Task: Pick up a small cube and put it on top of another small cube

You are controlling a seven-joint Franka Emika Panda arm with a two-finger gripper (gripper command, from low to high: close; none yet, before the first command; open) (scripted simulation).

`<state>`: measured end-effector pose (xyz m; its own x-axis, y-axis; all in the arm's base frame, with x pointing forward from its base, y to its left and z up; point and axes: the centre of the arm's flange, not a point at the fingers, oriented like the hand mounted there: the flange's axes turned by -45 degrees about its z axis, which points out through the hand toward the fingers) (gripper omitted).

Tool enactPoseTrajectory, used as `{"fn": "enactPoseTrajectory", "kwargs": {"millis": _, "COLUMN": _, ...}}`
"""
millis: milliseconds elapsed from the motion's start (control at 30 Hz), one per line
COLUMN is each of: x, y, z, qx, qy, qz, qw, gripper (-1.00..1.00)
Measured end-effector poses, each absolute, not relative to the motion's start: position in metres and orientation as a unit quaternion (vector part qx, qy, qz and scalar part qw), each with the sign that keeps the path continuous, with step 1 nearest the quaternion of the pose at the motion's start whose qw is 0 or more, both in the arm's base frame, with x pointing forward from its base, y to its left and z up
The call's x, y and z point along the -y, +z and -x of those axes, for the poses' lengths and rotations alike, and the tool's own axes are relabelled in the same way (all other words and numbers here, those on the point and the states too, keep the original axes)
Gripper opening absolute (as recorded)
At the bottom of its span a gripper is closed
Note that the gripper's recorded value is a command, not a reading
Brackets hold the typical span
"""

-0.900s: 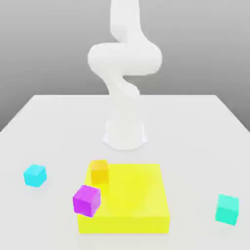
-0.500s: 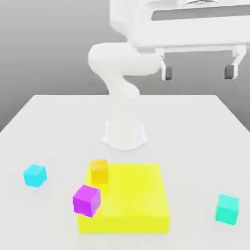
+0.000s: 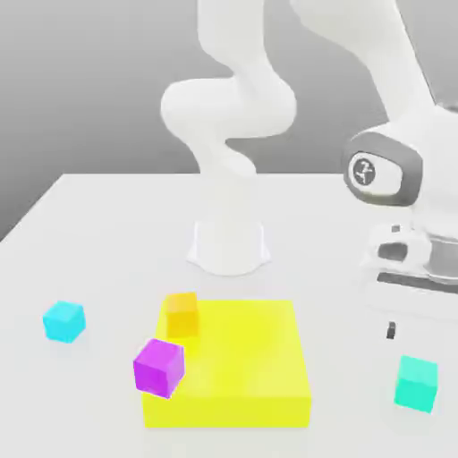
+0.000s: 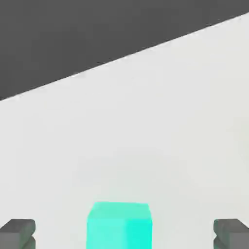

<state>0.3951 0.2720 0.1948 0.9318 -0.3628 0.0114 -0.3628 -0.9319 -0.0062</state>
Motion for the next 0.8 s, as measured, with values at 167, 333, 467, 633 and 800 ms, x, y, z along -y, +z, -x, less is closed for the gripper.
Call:
{"fn": "enactPoseTrajectory", "kwargs": {"millis": 167, "x": -0.275, "y": 0.134, "z": -0.39, "qx": -0.187, "qy": 0.0, "qz": 0.982, "qw": 0.001, "gripper": -1.0}}
{"fn": "enactPoseTrajectory", "kwargs": {"millis": 333, "x": -0.275, "y": 0.134, "z": -0.39, "qx": -0.187, "qy": -0.001, "qz": 0.982, "qw": 0.002, "gripper": -1.0}}
{"fn": "enactPoseTrajectory", "kwargs": {"millis": 467, "x": -0.276, "y": 0.155, "z": -0.391, "qx": -0.188, "qy": 0.0, "qz": 0.982, "qw": 0.002, "gripper": -1.0}}
{"fn": "enactPoseTrajectory", "kwargs": {"millis": 633, "x": -0.262, "y": 0.204, "z": -0.406, "qx": -0.177, "qy": -0.011, "qz": 0.984, "qw": 0.008, "gripper": -1.0}}
{"fn": "enactPoseTrajectory", "kwargs": {"millis": 800, "x": -0.162, "y": 0.22, "z": -0.447, "qx": -0.198, "qy": -0.023, "qz": 0.98, "qw": -0.001, "gripper": -1.0}}
